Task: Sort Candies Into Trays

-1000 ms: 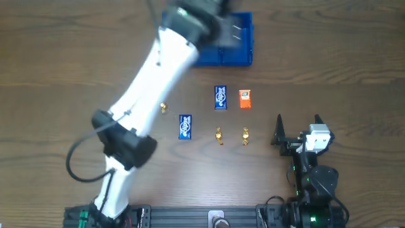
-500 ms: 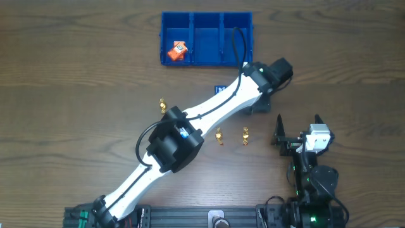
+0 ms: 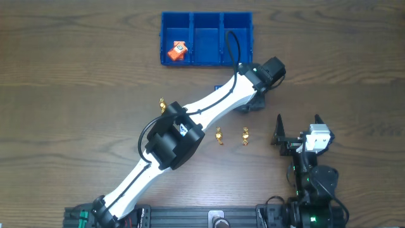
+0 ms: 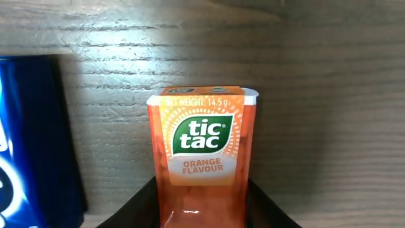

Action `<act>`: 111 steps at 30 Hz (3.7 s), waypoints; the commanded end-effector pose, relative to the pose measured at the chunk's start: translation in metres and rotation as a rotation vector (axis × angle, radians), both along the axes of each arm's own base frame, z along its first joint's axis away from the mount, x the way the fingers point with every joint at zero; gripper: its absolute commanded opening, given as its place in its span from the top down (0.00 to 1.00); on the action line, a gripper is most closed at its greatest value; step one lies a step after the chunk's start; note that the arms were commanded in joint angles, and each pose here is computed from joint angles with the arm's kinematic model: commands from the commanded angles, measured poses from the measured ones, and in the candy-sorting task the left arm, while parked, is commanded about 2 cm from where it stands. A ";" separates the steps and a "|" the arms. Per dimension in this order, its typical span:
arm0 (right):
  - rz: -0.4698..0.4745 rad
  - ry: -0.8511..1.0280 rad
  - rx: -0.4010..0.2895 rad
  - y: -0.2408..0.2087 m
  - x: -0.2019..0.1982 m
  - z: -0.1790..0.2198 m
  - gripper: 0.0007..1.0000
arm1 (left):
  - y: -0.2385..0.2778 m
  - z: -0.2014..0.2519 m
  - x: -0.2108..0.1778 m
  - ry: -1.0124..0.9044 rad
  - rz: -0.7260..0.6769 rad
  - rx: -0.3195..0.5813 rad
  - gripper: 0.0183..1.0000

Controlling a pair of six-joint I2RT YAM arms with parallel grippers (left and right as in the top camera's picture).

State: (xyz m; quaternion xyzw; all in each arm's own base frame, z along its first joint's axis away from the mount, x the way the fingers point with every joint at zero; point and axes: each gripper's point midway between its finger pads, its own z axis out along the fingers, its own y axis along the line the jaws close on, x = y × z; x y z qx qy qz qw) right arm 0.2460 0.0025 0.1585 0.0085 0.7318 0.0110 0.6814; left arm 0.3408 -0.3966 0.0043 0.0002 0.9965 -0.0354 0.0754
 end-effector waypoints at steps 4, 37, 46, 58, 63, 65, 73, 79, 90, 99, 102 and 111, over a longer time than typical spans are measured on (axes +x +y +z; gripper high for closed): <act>-0.004 0.004 -0.011 -0.001 0.000 -0.002 0.00 | 0.027 0.105 0.052 -0.244 0.010 -0.045 0.66; -0.004 0.004 -0.011 -0.001 0.000 -0.002 0.00 | 0.284 0.382 0.067 -1.049 0.105 -0.186 0.04; -0.004 0.004 -0.011 -0.001 0.000 -0.002 0.00 | 0.383 0.282 -0.098 -1.311 0.036 -0.028 0.00; -0.004 0.004 -0.011 -0.001 0.000 -0.002 0.00 | 0.378 0.144 -0.097 -1.304 0.006 -0.062 0.00; -0.004 0.004 -0.011 -0.001 0.000 -0.002 0.00 | 0.378 0.134 -0.098 -1.267 0.008 -0.060 0.00; -0.004 0.004 -0.011 -0.001 0.000 -0.002 0.00 | 0.378 0.134 -0.098 -1.267 0.008 -0.060 0.00; -0.008 0.003 -0.012 -0.002 0.000 -0.001 0.00 | 0.378 0.134 -0.098 -1.267 0.008 -0.060 0.00; 0.058 -0.046 0.206 0.011 0.000 0.023 0.00 | 0.378 0.134 -0.098 -1.267 0.008 -0.060 0.00; 0.460 0.579 0.293 0.129 0.066 0.087 0.00 | 0.378 0.134 -0.098 -1.267 0.008 -0.060 0.00; 0.354 1.105 0.106 0.276 0.057 -0.041 0.00 | 0.378 0.134 -0.098 -1.267 0.008 -0.060 0.00; 0.257 1.193 0.041 0.301 0.038 -0.084 0.00 | 0.378 0.134 -0.098 -1.267 0.008 -0.060 0.00; 0.057 1.239 0.000 0.300 0.032 -0.143 0.01 | 0.378 0.134 -0.098 -1.267 0.008 -0.060 0.00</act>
